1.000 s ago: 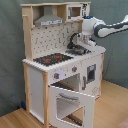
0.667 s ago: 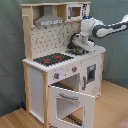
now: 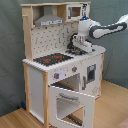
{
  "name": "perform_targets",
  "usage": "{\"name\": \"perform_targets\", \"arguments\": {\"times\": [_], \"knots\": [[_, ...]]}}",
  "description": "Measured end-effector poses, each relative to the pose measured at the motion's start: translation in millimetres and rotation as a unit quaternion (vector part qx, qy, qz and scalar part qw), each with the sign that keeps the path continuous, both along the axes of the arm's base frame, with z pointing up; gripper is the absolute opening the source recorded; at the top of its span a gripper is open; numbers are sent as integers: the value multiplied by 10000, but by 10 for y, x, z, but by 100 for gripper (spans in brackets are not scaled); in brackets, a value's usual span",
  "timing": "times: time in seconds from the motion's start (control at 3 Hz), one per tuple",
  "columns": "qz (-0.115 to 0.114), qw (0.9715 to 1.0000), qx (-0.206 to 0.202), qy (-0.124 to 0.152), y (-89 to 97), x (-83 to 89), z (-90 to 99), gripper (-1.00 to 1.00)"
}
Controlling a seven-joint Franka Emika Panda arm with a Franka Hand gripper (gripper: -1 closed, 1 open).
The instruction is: Play with the kitchen
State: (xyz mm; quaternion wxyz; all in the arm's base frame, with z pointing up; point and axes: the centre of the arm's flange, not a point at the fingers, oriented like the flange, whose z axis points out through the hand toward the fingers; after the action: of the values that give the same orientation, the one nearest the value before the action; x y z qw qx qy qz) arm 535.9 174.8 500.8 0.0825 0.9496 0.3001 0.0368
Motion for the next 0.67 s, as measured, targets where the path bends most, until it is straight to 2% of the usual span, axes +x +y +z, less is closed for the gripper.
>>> {"name": "perform_targets", "arguments": {"times": [0.67], "knots": [[155, 9998, 97, 67, 221, 70, 54, -100]]}}
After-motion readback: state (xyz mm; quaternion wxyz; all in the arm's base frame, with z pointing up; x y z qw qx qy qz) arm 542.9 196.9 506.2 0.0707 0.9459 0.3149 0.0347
